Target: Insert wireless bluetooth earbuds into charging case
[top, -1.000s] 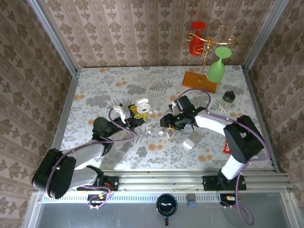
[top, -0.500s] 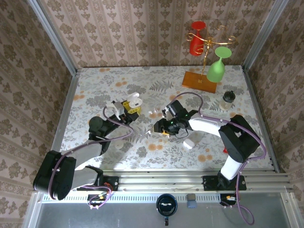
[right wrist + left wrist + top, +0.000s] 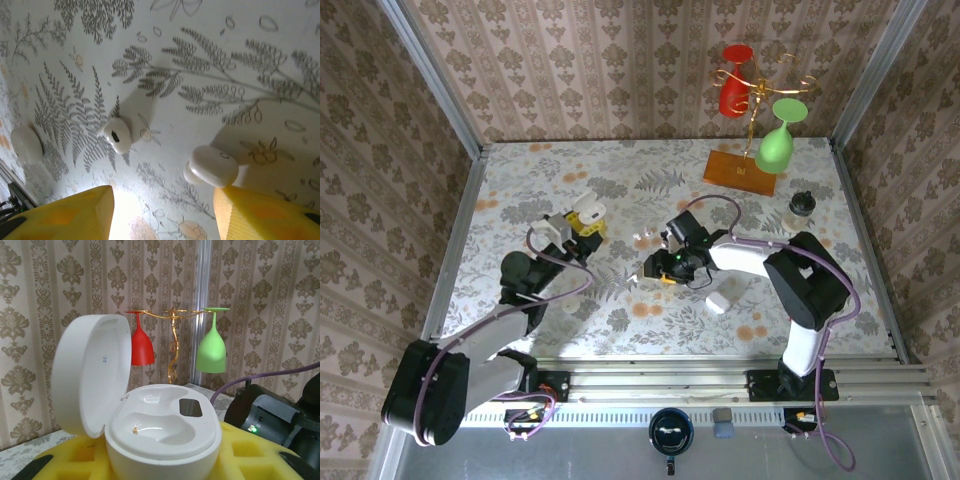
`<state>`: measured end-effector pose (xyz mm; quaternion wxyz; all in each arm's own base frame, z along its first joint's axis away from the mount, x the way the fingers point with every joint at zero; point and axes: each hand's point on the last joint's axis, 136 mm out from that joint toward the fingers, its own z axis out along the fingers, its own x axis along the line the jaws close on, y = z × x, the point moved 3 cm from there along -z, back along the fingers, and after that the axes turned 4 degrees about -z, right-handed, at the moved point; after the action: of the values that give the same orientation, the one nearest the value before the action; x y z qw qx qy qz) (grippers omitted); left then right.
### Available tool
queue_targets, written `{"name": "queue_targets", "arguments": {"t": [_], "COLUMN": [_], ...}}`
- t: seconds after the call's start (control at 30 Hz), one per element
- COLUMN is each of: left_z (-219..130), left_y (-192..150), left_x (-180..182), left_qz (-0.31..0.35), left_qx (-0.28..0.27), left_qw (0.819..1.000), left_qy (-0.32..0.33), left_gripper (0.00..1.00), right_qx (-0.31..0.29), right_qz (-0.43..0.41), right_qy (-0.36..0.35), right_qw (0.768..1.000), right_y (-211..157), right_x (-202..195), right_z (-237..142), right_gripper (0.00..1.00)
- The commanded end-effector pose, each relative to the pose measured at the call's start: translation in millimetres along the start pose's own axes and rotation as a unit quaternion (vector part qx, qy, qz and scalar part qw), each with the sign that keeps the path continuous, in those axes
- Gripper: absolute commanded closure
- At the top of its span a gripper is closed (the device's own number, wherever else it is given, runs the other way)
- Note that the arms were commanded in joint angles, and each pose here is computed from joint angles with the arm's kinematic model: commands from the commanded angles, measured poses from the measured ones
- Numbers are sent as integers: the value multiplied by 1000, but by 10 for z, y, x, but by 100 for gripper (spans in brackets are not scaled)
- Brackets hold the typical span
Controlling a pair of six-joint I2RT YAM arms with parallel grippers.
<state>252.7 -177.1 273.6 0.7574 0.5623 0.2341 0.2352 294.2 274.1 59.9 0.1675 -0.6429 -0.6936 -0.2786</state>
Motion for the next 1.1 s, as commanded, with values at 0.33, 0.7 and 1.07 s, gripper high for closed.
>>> {"name": "queue_targets", "arguments": {"t": [0.33, 0.7, 1.07], "left_z": [-79, -108, -124], "left_y": [-81, -185, 46], "left_x": [-44, 152, 570], "left_qz": [37, 39, 9], "left_qx": [12, 31, 19], "left_qw": [999, 997, 991], "left_qy": [0, 56, 130], "left_gripper": [65, 66, 65], "right_qx": [-7, -64, -80], "right_qz": [-24, -108, -229], "right_qy": [-25, -191, -440], "right_qw": [999, 974, 865], "right_y": [299, 266, 246], "right_x": [43, 4, 153], "right_z": [5, -413, -450], "right_gripper": [44, 42, 35]}}
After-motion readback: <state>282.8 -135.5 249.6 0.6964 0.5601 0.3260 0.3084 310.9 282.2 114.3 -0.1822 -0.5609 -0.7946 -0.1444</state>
